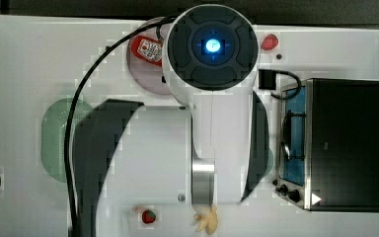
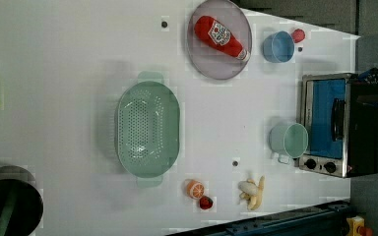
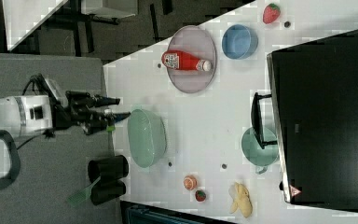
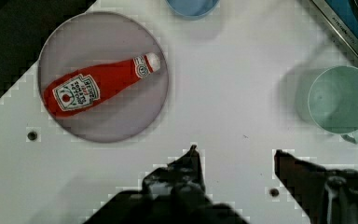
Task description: Drag strainer left to right.
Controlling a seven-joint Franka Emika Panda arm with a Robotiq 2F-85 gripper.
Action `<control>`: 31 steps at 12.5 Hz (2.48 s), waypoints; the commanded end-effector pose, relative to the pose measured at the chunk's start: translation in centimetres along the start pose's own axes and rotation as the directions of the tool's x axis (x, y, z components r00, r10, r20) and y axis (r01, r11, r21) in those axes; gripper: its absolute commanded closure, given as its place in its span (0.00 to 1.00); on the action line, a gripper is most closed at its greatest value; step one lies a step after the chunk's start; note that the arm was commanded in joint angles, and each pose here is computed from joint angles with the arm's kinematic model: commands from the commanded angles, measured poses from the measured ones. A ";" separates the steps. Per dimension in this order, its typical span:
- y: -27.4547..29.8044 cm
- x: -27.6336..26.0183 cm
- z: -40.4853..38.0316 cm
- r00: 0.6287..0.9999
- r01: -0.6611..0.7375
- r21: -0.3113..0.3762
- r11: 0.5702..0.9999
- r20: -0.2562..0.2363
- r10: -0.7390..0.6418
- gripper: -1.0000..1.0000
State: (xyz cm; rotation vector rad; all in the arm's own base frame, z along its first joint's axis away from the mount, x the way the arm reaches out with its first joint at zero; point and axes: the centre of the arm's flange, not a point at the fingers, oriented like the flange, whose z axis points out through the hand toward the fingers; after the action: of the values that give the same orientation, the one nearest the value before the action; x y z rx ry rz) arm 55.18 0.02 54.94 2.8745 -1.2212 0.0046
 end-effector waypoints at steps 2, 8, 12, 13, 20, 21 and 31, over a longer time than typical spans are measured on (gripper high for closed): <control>15.6 -11.7 -8.8 0.980 -0.200 0.001 0.980 0.000 0.200 0.09; 8.1 -15.6 -7.8 0.995 -0.043 0.025 0.999 -0.085 0.045 0.00; -1.4 -22.0 -2.9 0.984 0.119 -0.027 0.993 -0.130 -0.122 0.00; -3.7 -23.4 -1.2 0.983 0.123 -0.027 0.992 -0.133 -0.125 0.00; -14.2 -28.0 13.4 0.972 -0.237 0.020 0.971 0.002 0.237 0.00; -14.9 -27.8 15.5 0.952 -0.305 0.013 0.952 0.029 0.305 0.00; -17.8 -28.1 33.3 0.782 -0.608 -0.062 0.792 0.125 0.610 0.00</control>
State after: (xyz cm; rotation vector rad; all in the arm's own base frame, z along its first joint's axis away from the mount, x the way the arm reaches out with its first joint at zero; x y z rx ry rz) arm 47.99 31.85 21.14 2.4477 -1.9778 -0.2107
